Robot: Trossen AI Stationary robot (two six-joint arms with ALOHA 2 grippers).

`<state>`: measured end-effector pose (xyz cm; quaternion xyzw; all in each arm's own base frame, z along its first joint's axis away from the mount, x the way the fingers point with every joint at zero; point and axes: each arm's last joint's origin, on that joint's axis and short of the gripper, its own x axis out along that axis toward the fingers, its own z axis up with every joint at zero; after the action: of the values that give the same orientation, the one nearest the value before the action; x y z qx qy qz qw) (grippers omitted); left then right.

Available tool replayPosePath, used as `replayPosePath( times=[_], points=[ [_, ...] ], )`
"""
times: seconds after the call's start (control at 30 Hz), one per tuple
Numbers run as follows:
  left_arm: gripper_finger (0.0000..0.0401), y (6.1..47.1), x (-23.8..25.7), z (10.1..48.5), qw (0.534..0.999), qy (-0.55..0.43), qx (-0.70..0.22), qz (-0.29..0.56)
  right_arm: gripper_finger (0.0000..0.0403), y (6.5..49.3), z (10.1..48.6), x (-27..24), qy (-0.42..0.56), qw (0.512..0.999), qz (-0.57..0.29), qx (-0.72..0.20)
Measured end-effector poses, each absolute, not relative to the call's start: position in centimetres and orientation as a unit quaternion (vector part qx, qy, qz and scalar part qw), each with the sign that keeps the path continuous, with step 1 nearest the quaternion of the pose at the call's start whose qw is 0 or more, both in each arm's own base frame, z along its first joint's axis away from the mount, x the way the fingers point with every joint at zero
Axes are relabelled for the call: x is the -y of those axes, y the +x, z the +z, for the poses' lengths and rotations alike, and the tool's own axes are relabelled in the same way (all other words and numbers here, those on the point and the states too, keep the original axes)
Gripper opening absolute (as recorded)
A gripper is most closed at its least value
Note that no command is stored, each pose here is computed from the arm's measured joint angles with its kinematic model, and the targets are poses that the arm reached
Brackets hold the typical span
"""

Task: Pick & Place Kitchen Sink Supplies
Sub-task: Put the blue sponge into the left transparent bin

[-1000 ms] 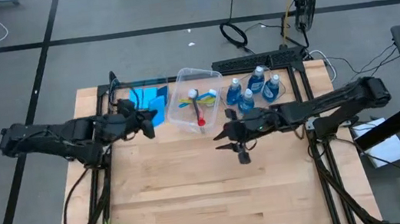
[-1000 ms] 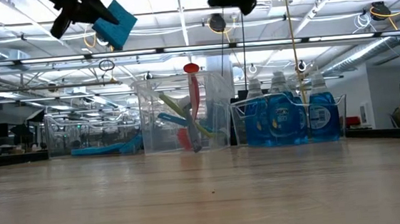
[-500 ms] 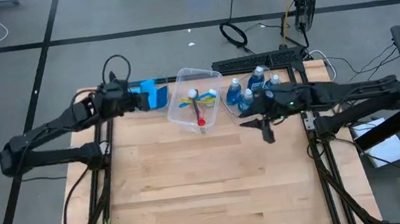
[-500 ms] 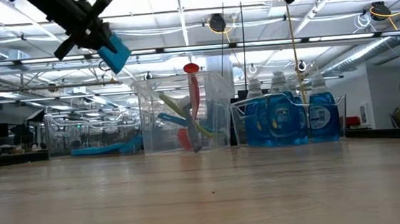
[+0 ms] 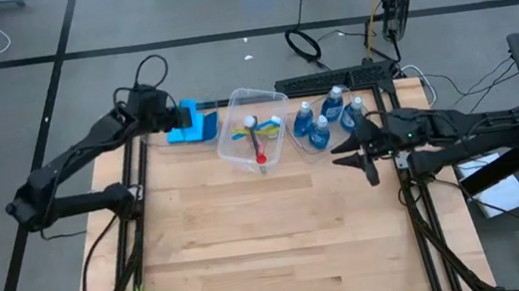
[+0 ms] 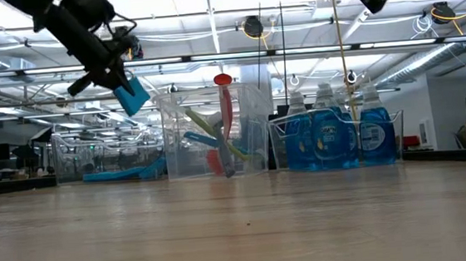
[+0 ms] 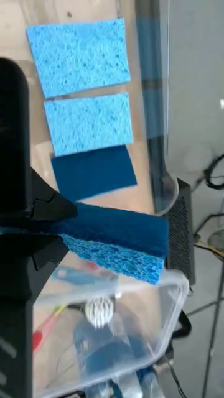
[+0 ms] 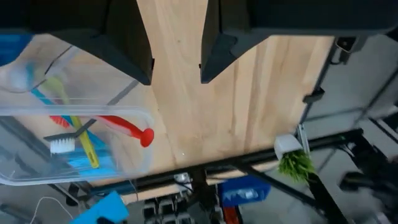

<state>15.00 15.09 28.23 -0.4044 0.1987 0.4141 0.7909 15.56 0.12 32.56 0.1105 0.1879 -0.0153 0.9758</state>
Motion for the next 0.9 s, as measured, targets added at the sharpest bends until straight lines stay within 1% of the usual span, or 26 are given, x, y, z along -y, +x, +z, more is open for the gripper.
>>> replayPosePath(
  times=[0.23, 0.47, 0.67, 0.9],
  points=[
    [0.0008, 13.1, -18.6, 26.5, 0.773, -0.438, -0.221, 0.402, 0.0124, 13.8, 30.8, -0.4, 0.136, 0.982, 0.029, -0.129],
    [0.0008, 10.3, -21.0, 25.5, 0.763, -0.471, -0.212, 0.39, 0.0121, 12.6, 29.2, -0.3, 0.141, 0.984, 0.032, -0.1],
    [0.0008, 8.8, -22.1, 24.5, 0.748, -0.495, -0.217, 0.386, 0.0123, 11.9, 28.1, -0.3, 0.144, 0.986, 0.034, -0.073],
    [0.0008, 8.9, -22.3, 24.3, 0.755, -0.482, -0.226, 0.384, 0.0119, 11.1, 26.6, -0.3, 0.152, 0.987, 0.041, -0.029]
  ],
)
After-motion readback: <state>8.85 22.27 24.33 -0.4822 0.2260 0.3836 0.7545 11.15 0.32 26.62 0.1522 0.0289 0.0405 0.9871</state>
